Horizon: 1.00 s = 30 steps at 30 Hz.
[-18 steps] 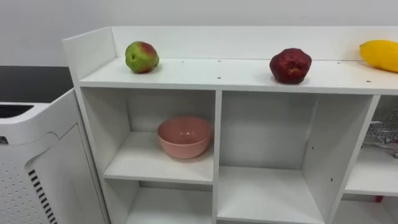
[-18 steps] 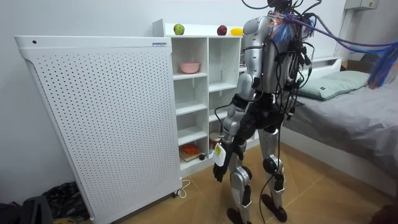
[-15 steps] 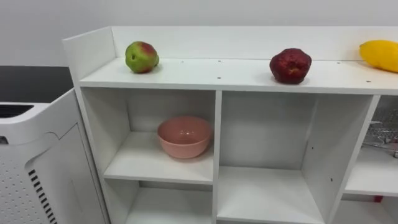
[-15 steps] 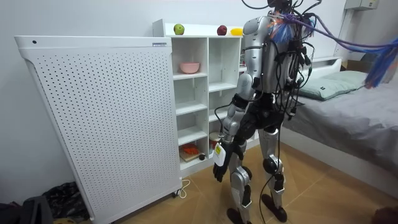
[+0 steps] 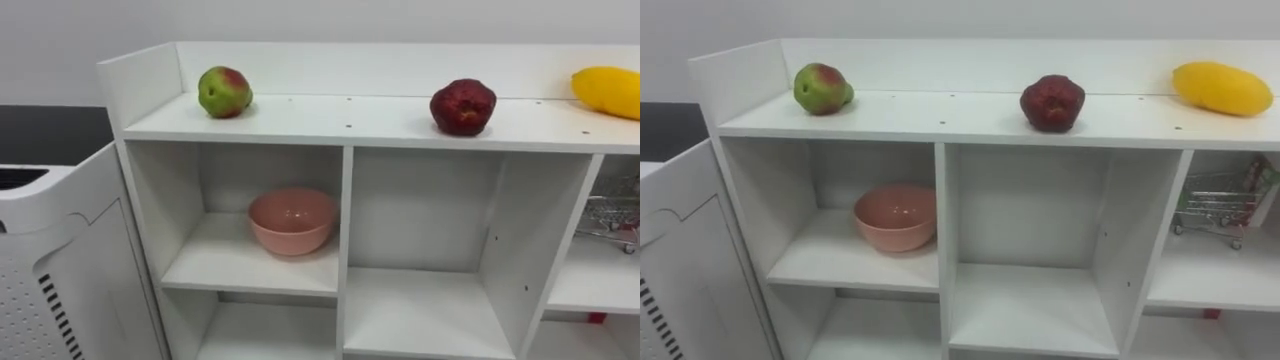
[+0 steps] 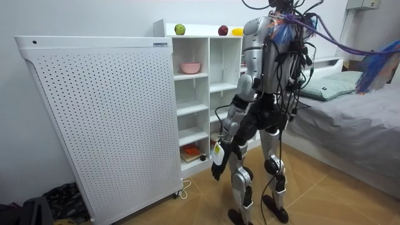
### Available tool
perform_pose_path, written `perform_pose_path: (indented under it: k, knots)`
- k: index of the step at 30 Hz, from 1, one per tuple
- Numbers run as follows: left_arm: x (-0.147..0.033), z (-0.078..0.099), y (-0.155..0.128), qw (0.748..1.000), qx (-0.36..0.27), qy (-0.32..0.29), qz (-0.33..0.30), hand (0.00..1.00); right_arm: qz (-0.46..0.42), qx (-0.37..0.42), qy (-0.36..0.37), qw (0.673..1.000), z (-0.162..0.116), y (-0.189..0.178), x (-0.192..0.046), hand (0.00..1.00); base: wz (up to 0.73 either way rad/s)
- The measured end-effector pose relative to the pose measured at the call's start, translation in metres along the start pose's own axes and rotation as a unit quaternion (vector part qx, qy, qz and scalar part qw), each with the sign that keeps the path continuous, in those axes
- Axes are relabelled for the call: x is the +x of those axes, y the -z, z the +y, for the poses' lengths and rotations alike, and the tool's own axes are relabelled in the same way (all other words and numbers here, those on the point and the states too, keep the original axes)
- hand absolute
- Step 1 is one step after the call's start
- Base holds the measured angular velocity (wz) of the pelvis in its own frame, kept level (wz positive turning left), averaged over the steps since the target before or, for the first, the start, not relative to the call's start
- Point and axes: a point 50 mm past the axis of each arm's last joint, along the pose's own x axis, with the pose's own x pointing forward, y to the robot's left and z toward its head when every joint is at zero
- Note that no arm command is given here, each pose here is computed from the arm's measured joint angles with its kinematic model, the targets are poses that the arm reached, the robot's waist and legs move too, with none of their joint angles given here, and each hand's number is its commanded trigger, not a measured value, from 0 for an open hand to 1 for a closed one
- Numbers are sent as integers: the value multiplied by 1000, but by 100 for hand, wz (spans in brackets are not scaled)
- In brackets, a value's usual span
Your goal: Arrange fruit in the closet
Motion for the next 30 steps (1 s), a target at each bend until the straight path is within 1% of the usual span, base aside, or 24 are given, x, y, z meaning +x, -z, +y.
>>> perform_pose_path:
  k: [3, 4, 8, 10, 11, 14, 15, 16, 17, 18, 19, 20, 22, 23, 25, 26, 27, 28, 30]
  knots:
    - [0, 4, -6, 1000, -9, -10, -16, 0, -24, 30, 26, 999, -6, -13, -1, 0, -14]
    - [0, 5, -7, 1000, -12, -14, -20, 0, -48, 46, 38, 997, -8, -25, -1, 0, -21]
    - [0, 14, -9, 998, -38, -40, -34, 0, -156, 83, 68, 982, -9, -78, -12, 0, -8]
    - [0, 17, -10, 997, -44, -51, -41, 0, -252, 100, 81, 959, -7, -121, -30, 0, -2]
    - [0, 17, -10, 997, -43, -54, -42, 0, -276, 101, 86, 952, -5, -132, -35, 0, 0]
    - [0, 17, -12, 996, -38, -63, -47, 0, -407, 75, 104, 904, 10, -185, -73, 0, -2]
    - [0, 17, -11, 996, -37, -64, -46, 0, -427, 68, 107, 896, 12, -191, -80, 0, 0]
    - [0, 17, -11, 996, -36, -65, -46, 0, -465, 50, 113, 877, 17, -201, -94, 0, 0]
    - [0, 16, -10, 996, -35, -65, -45, 0, -483, 41, 114, 867, 21, -205, -101, 0, -5]
    - [0, 16, -10, 996, -31, -66, -45, 0, -518, 19, 118, 847, 28, -213, -114, 0, -9]
    - [-1, 14, -10, 997, -23, -64, -46, 0, -549, 2, 118, 827, 35, -219, -127, 0, -8]
    - [-1, 13, -9, 997, -19, -62, -45, 0, -565, -3, 117, 817, 39, -222, -134, 0, -6]
    - [-1, 9, -8, 997, -8, -57, -49, 0, -620, -7, 110, 777, 52, -229, -160, 0, 0]
    - [-1, 9, -8, 997, -6, -57, -50, 0, -634, -6, 108, 766, 54, -231, -166, 0, 4]
    - [-1, 7, -9, 997, 0, -54, -52, 0, -672, 8, 100, 734, 59, -235, -185, 0, 2]
    - [-1, 7, -10, 997, 1, -54, -54, 0, -679, 10, 101, 727, 60, -236, -189, 0, 0]
    - [-1, 8, -12, 997, 1, -55, -59, 0, -695, 11, 109, 711, 60, -238, -198, 0, 0]
    - [-1, 8, -9, 997, 1, -54, -56, 0, -711, 9, 117, 693, 61, -240, -207, 0, 0]
    - [-1, 6, -5, 997, 2, -52, -51, 0, -733, 17, 112, 670, 65, -245, -219, 0, -2]
